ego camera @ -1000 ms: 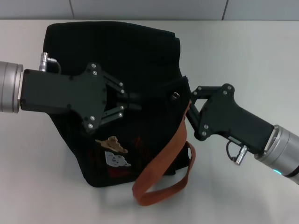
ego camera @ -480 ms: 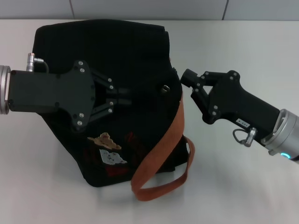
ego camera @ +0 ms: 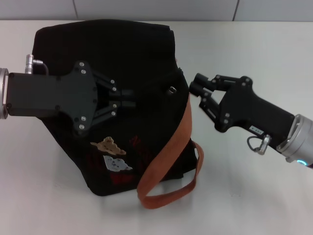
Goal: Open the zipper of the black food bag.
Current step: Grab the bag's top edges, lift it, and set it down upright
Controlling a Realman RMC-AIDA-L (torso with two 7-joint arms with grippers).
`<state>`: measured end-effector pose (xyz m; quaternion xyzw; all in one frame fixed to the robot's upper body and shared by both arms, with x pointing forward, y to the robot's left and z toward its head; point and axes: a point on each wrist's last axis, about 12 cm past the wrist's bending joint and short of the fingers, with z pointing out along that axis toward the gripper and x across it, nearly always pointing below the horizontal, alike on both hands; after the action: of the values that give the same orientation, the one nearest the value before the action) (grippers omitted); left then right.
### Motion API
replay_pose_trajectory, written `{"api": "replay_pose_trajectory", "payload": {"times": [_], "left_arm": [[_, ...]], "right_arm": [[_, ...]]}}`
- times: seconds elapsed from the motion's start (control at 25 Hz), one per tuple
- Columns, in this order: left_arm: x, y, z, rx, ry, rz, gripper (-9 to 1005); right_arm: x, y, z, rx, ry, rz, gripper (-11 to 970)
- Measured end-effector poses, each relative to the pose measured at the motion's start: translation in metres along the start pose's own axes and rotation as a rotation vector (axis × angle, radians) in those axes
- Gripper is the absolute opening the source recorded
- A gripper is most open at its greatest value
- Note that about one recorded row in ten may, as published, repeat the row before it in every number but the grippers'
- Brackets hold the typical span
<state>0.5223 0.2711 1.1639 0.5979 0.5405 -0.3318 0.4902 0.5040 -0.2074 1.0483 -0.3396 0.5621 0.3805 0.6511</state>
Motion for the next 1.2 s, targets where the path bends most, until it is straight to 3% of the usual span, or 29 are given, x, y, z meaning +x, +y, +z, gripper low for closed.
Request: {"api": "replay_pose_trajectory", "payload": {"times": [0.56,0.76,1.2], "left_arm": [[0.002,0.0,0.002,0.011,-0.014,-0.006,93],[0.003,-0.002,0.003,0.017,-0.021,-0.006,93],[0.005,-0.004,0.003,0.024,-0.03,-0.004,92]], "right_arm": [[0.0,0.0,0.028,-0.135,0.073,-0.011,361],[-0.002,-0.001,0.036,-0.165,0.089,-0.004,352],[-0.003,0.002,0.034,-0.187,0.074,0.003,12]]}}
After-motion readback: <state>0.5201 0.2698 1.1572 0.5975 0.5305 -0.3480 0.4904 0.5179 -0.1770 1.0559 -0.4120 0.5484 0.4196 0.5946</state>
